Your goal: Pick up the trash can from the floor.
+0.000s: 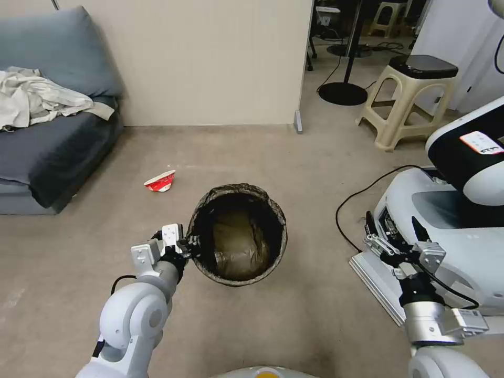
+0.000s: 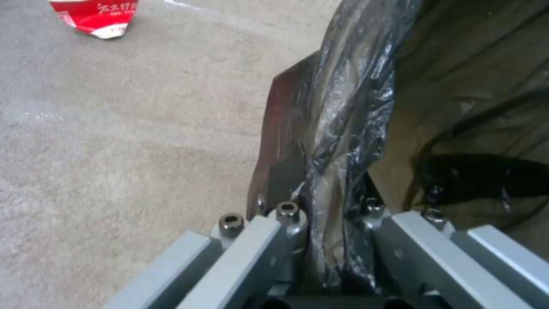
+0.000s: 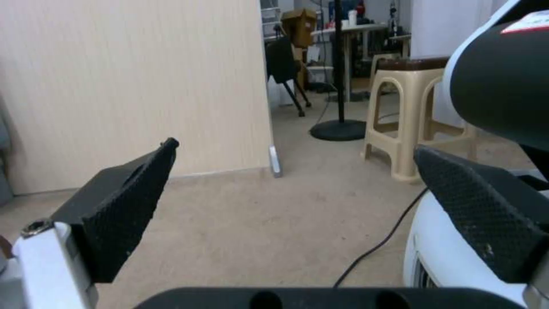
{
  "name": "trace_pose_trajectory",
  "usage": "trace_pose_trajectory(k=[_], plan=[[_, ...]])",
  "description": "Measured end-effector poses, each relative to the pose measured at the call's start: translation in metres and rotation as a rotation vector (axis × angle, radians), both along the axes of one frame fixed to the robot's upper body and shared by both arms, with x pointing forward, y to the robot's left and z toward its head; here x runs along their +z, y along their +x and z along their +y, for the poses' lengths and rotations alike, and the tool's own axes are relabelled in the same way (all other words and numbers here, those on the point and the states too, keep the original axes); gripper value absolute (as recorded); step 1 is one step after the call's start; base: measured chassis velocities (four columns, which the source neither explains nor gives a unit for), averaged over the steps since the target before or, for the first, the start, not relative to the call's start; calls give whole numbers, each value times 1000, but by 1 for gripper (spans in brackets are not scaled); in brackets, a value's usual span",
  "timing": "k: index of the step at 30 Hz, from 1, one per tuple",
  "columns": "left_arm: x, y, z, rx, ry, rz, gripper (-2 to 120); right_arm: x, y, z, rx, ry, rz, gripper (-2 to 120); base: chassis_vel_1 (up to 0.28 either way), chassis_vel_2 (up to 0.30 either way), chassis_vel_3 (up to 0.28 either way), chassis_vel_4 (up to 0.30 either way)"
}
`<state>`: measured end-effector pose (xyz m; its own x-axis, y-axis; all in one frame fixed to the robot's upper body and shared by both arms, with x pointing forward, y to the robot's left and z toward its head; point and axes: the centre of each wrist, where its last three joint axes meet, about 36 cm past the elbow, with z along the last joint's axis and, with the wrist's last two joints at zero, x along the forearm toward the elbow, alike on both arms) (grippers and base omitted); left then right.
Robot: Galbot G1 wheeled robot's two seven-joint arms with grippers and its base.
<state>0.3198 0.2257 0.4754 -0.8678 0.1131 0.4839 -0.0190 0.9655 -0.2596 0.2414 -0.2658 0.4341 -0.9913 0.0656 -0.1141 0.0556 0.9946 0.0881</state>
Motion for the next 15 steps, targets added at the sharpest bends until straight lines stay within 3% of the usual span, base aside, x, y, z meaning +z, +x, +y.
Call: trace_pose_trajectory(k=[15], plan=[[3, -1, 1, -5, 10, -7, 1, 4, -2, 0, 1, -2, -4, 100, 0, 0, 0, 0]])
